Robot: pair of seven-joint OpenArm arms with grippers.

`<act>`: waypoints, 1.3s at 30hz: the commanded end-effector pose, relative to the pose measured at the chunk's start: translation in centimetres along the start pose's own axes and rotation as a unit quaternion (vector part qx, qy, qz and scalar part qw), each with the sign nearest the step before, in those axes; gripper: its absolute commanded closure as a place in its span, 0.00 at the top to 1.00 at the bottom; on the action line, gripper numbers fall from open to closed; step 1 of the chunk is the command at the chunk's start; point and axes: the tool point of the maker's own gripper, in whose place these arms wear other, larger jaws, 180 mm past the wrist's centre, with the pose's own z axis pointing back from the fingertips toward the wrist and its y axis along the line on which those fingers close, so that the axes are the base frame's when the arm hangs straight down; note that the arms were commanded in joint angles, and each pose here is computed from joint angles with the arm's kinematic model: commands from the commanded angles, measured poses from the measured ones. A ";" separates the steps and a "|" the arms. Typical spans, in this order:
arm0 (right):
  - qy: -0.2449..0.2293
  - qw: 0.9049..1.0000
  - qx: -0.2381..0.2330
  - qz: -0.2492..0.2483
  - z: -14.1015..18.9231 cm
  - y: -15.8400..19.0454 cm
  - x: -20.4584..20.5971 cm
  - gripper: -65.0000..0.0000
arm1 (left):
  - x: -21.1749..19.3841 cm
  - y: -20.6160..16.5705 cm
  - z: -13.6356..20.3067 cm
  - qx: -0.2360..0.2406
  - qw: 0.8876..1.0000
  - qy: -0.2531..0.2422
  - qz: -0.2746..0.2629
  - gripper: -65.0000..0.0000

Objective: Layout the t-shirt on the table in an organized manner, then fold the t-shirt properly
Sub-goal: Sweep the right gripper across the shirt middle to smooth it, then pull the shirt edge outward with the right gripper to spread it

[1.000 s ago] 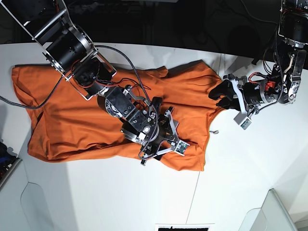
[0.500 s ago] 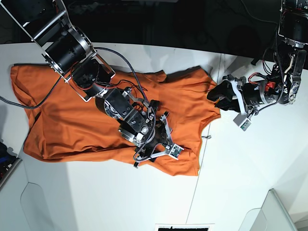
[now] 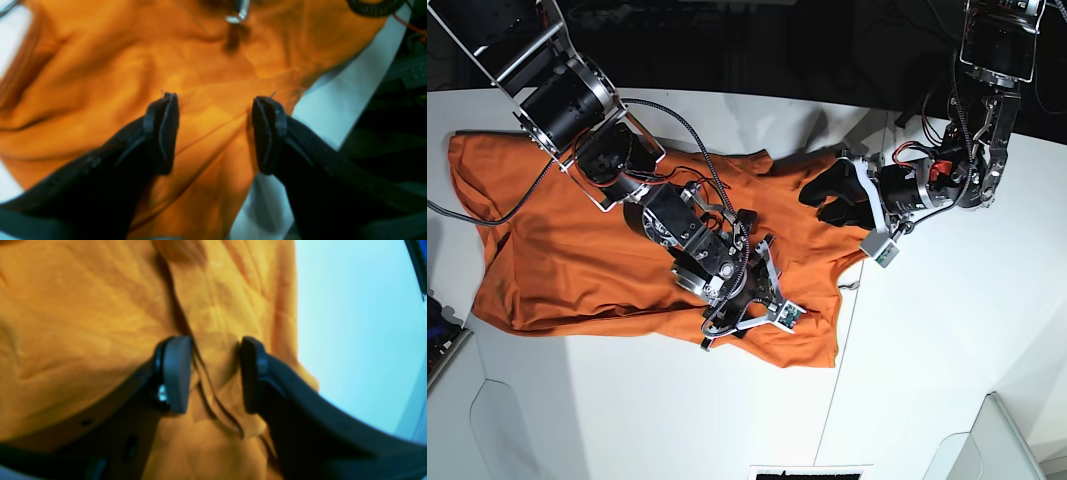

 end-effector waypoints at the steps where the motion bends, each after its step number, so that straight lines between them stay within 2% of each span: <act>1: -0.011 1.000 -0.023 0.001 0.2 -2.0 1.4 0.37 | 1.3 0.0 0.2 -0.002 1.000 -0.021 -0.007 0.57; 5: -0.010 1.000 -0.025 0.001 0.2 -2.2 1.3 0.37 | 0.0 0.7 -0.5 0.001 1.000 -0.019 0.022 0.57; 9: -0.007 0.999 -0.034 -0.020 0.3 -3.4 0.7 0.37 | -3.0 1.8 -1.0 0.011 0.998 0.011 0.059 0.57; 14: 0.004 0.996 -0.055 -0.063 0.6 -6.2 -1.1 0.37 | -5.2 2.9 -0.9 0.025 0.996 0.038 0.073 0.57; 20: 0.004 0.996 -0.042 -0.082 0.7 -6.9 -1.8 0.37 | -5.1 2.8 -0.9 0.025 0.996 0.036 0.073 0.57; 21: 0.003 0.996 -0.043 -0.081 0.8 -7.0 -1.7 0.34 | -5.1 2.9 -0.9 0.025 0.996 0.035 0.073 0.57; 22: 0.000 0.996 -0.044 -0.081 0.8 -7.2 -1.5 0.28 | -5.0 2.9 -0.9 0.025 0.996 0.034 0.073 0.57; 25: -0.014 0.996 -0.051 -0.078 0.9 -8.0 -0.7 0.00 | -5.0 2.9 -0.9 0.025 0.996 0.034 0.073 0.57; 32: -0.060 0.993 -0.088 -0.056 1.8 -12.3 2.9 0.00 | -6.2 2.8 -0.7 0.024 0.995 0.063 0.074 0.57; 34: -0.068 0.990 -0.116 -0.051 2.6 -15.1 3.9 0.00 | -6.8 3.0 -0.3 0.028 0.994 0.069 0.075 0.57; 37: -0.069 0.977 -0.187 -0.069 4.3 -20.6 3.9 0.00 | -8.0 3.1 0.3 0.032 0.993 0.082 0.079 0.57; 38: -0.065 0.974 -0.202 -0.082 4.6 -22.1 3.5 0.04 | -8.4 3.0 0.5 0.032 0.993 0.086 0.080 0.57; 39: -0.059 0.971 -0.208 -0.099 4.8 -23.2 2.7 0.27 | -8.7 3.1 0.7 0.033 0.992 0.090 0.080 0.57</act>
